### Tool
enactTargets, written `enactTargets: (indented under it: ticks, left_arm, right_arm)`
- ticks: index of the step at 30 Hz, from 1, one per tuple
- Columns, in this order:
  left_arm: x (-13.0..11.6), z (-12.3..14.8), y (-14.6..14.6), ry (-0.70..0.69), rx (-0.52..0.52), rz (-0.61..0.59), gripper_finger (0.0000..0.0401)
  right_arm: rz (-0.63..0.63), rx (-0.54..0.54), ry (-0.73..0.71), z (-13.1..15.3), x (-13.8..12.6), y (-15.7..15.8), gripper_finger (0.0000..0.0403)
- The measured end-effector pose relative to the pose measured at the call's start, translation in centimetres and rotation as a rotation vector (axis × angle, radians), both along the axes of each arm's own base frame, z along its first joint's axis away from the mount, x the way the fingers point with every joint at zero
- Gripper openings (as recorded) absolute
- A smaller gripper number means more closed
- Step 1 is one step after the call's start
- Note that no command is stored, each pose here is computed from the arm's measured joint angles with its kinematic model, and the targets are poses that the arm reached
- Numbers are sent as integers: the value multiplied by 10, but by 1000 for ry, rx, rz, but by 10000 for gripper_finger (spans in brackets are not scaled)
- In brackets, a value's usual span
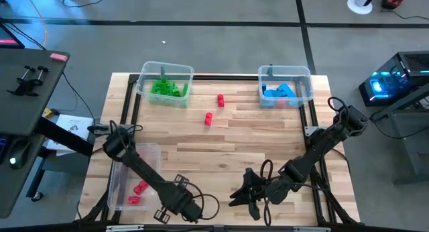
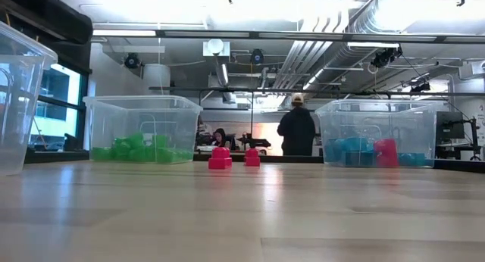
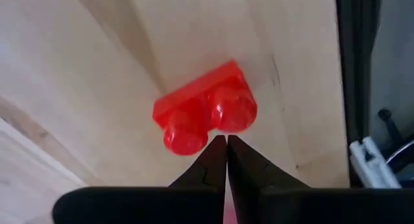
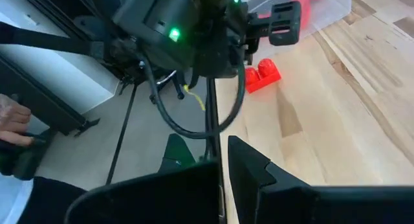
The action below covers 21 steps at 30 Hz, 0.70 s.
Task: Sort blocks
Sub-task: Put the red game piece into the bottom transparent bin
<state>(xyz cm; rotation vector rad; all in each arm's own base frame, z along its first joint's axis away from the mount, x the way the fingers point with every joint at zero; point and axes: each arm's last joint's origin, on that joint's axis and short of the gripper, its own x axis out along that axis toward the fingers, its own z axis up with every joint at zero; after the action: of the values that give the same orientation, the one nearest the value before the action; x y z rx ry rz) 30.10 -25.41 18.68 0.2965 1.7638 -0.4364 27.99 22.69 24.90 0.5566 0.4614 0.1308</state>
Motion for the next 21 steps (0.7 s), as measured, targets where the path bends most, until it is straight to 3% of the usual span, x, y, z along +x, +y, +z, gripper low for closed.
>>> enactTargets:
  ticks: [9, 17, 21]
  left_arm:
    - [9, 0, 7, 6, -29, 65, 0]
    - [6, -3, 4, 5, -75, -45, 0]
    - [1, -14, 7, 43, -46, -15, 0]
  right_arm:
    - [-2, -5, 13, -1, 0, 0, 0]
    - [-2, -8, 17, -2, -1, -1, 0]
    - [-3, -8, 17, -2, -1, -1, 0]
